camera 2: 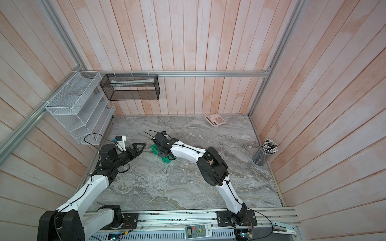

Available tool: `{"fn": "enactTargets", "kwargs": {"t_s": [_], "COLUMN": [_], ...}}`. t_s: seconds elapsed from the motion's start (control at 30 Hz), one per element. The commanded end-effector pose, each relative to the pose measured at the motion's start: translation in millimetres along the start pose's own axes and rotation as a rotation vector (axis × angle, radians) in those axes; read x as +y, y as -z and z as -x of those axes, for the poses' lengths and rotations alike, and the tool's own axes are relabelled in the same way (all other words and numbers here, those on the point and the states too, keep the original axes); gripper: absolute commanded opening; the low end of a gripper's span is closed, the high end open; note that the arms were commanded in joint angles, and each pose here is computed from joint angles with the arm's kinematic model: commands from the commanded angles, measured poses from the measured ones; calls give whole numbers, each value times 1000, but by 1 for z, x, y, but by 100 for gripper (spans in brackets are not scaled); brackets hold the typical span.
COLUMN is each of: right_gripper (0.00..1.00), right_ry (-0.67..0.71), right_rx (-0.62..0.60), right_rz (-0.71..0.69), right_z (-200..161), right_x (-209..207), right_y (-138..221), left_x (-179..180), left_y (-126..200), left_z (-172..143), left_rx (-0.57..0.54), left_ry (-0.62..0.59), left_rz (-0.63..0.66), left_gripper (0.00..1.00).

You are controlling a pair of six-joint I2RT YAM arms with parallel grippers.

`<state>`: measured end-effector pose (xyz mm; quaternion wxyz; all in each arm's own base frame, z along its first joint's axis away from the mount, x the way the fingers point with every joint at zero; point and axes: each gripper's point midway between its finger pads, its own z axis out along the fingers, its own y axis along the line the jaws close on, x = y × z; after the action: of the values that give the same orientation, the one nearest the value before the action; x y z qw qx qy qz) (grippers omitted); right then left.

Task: Put the screwdriver in the bin
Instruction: Place the screwdriver into the bin.

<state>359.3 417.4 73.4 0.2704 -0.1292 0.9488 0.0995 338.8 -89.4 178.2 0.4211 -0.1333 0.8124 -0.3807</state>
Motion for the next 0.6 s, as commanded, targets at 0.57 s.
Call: {"fn": "enactTargets", "kwargs": {"t_s": [0.57], "right_gripper": [49], "right_ry": [-5], "right_rx": [-176], "right_rz": [129], "right_z": [47], "right_x": [23], "right_y": [42], "left_x": [0], "left_y": [3], "left_z": [7], "left_rx": [-28], "left_ry": [18], "left_rz": [-1], "left_gripper": [100]}}
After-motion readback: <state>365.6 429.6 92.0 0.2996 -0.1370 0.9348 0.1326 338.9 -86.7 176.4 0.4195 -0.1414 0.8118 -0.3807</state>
